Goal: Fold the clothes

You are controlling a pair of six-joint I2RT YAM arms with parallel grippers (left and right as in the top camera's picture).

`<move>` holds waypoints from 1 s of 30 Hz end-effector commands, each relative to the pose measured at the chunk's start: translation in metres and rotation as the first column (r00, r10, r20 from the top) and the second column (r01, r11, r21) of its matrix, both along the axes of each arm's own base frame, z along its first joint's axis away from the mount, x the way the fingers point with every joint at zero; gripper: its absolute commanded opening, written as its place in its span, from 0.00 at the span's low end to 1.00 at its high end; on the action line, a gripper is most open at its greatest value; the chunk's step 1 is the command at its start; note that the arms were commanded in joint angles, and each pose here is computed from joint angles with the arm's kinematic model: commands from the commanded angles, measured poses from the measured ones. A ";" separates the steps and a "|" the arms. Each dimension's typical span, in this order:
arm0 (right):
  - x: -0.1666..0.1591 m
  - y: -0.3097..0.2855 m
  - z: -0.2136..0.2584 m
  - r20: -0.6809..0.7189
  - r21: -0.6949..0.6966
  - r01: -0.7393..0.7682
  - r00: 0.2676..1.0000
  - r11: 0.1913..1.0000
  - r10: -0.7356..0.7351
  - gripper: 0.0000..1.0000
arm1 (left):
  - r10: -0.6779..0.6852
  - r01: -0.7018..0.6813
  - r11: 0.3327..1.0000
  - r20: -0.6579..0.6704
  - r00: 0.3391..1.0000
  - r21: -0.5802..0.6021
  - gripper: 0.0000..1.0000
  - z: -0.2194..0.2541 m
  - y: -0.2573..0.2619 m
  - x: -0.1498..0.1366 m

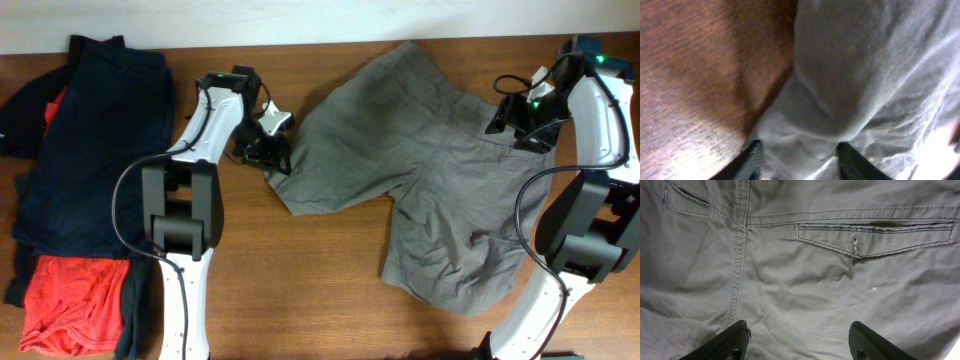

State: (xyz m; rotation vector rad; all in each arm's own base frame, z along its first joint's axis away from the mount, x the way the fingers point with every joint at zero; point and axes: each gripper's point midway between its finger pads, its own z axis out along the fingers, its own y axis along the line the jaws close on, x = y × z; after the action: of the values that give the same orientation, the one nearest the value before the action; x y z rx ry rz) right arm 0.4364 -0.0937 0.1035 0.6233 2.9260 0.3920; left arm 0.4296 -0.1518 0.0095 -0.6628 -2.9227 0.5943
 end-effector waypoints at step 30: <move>0.001 0.004 0.018 0.034 -0.006 -0.018 0.999 1.000 0.018 0.70 | 0.328 -0.494 0.866 0.662 0.674 0.074 0.01 0.129 0.085 0.179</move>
State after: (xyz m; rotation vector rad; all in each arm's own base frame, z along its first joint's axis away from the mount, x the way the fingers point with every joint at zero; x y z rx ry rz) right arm 0.4336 -0.0927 0.1032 0.6287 2.9367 0.3959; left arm 0.5995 -0.0695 0.1287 -0.1968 -3.6896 0.0111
